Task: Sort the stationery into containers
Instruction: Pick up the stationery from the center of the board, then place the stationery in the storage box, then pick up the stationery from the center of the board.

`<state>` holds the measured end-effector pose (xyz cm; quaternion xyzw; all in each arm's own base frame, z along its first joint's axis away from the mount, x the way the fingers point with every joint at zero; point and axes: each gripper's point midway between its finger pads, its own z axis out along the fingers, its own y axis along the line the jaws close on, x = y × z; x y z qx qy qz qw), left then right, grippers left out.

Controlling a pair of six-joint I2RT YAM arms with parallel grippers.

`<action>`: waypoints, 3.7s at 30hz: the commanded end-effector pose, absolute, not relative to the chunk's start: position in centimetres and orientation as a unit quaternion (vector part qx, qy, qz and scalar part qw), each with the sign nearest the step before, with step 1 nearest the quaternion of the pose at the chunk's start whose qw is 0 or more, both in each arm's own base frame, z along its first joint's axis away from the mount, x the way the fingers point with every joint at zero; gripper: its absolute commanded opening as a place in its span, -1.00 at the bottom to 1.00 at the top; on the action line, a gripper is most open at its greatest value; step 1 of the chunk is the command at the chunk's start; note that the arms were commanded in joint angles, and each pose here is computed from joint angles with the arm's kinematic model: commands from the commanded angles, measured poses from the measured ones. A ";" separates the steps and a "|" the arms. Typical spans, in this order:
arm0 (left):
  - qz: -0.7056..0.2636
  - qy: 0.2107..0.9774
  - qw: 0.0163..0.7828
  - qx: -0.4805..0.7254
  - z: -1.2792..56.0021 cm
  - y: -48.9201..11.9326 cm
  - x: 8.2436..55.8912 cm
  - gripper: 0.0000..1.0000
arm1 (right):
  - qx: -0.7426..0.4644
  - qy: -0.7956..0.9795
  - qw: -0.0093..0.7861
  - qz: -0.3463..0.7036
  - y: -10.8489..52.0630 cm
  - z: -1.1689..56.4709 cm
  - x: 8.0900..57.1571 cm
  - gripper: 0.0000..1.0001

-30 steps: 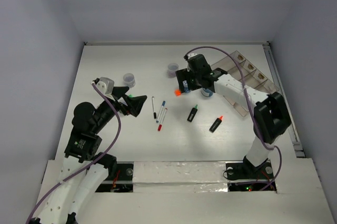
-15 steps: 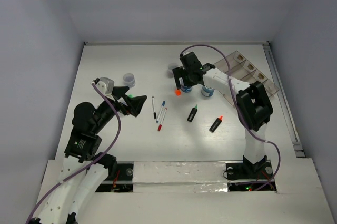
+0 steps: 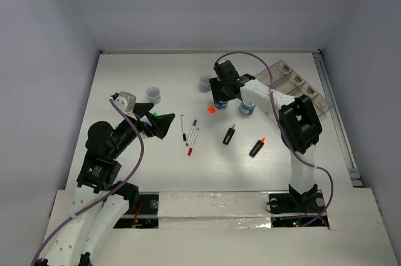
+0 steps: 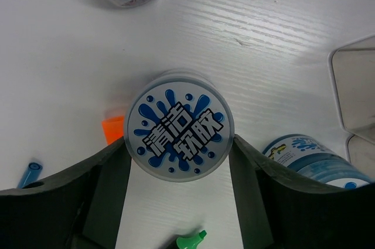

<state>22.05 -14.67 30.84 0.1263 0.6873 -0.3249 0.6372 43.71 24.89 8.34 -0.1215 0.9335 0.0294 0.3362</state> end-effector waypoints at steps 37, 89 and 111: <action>-0.335 0.677 0.638 0.147 31.5 -15.6 22.1 0.98 | 0.110 0.846 0.521 -0.035 0.6 24.8 54.2 -0.15; -0.333 0.675 0.642 0.145 31.7 -15.4 22.0 0.98 | 0.037 0.866 0.491 0.088 11.3 20.7 47.3 1.00; -0.343 0.668 0.643 0.153 32.0 -15.7 21.4 0.98 | 0.015 0.919 0.380 0.108 15.6 10.6 38.9 0.99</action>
